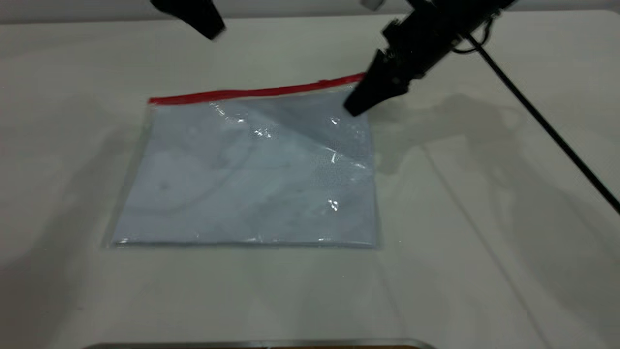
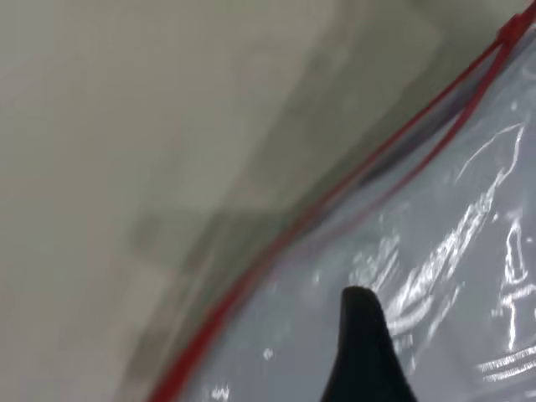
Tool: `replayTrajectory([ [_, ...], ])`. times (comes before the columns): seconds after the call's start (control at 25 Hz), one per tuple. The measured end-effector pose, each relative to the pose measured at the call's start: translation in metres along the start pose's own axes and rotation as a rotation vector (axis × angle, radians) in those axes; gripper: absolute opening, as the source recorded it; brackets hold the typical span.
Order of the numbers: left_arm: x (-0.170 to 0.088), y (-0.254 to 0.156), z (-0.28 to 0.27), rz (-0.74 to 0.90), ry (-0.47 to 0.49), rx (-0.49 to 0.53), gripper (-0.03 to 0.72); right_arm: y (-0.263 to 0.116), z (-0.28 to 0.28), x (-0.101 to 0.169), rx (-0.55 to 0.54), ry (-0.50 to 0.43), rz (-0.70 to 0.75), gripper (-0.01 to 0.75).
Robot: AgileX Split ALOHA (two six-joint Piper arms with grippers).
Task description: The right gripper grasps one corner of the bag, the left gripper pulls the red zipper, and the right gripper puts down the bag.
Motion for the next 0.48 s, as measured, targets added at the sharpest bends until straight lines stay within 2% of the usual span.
replayTrajectory([
  [0.28, -0.019, 0.011, 0.041, 0.141, -0.088, 0.020, 0.565, 0.024, 0.009, 0.013, 0.024, -0.006, -0.117, 0.032],
  [0.48, -0.027, 0.019, 0.057, 0.170, -0.115, -0.033, 0.565, 0.027, 0.015, 0.017, 0.042, -0.008, -0.145, 0.032],
])
Point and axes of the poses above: a point on each arm's last joint axis where the gripper is mounted, z pointing out along that axis toward the gripper, x along the wrist's bending axis when the last joint is at zero, y = z × x, the point moved 2 cm from there along z, pointing out along that axis toward the gripper, and after that the axes turned 12 degrees about z, right-handed, at the moved point
